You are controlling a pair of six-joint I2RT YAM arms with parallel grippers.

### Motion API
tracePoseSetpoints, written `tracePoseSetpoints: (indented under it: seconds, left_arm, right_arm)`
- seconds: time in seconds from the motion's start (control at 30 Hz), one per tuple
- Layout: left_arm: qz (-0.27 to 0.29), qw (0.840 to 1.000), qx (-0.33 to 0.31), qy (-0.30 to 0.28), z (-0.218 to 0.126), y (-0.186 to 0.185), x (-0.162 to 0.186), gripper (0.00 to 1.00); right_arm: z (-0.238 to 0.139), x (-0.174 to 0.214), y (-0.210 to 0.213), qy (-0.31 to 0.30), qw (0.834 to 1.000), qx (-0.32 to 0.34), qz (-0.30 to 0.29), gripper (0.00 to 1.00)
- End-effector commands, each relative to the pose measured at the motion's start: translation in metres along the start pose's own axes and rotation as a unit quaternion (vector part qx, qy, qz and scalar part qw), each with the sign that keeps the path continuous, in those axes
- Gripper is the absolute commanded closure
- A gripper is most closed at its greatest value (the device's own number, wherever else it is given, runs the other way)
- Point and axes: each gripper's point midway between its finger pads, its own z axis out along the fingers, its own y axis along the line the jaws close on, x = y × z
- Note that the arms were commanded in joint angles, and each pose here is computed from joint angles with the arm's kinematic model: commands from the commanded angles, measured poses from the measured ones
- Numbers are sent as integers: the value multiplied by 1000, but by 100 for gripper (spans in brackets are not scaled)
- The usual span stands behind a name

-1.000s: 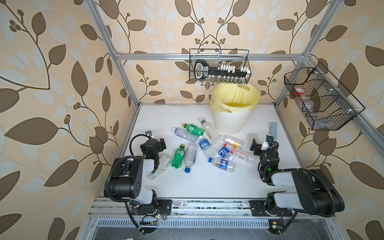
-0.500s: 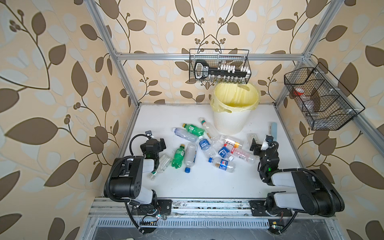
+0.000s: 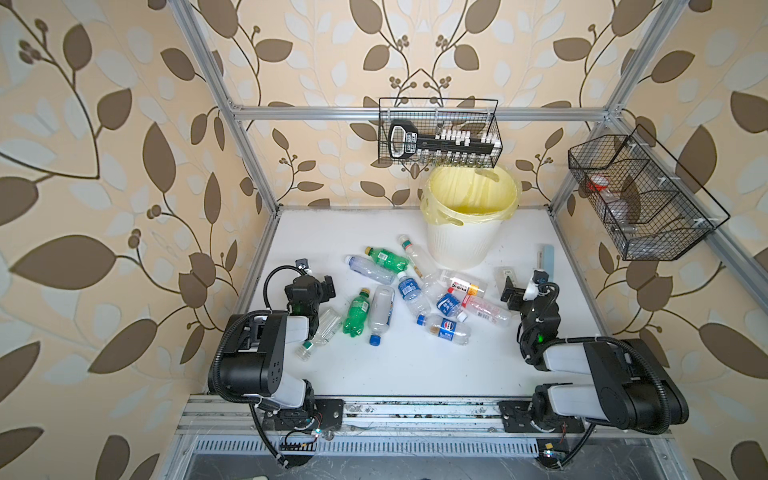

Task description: Throw the plastic bottles in the bin

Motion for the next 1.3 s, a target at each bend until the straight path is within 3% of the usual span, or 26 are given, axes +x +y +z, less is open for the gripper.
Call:
tracePoseSetpoints:
  seconds: [0.0, 0.67, 0.83, 0.93, 1.27]
  left_arm:
    - [11, 1000, 15, -13, 3, -9, -12, 1]
    - [10, 1000, 14, -13, 2, -9, -13, 1]
    - [23, 998, 49, -18, -3, -20, -13, 1]
    - [23, 997, 59, -42, -17, -22, -27, 1]
    - [48, 995, 81, -23, -36, -30, -50, 1]
  right_arm:
    - [0, -11, -5, -21, 1000, 11, 11, 0]
    - [-7, -15, 3, -34, 999, 26, -18, 0]
    - [-18, -19, 3, -59, 998, 26, -17, 0]
    - [-29, -20, 5, -75, 997, 11, -17, 0]
    - [-32, -23, 6, -87, 996, 6, -20, 0]
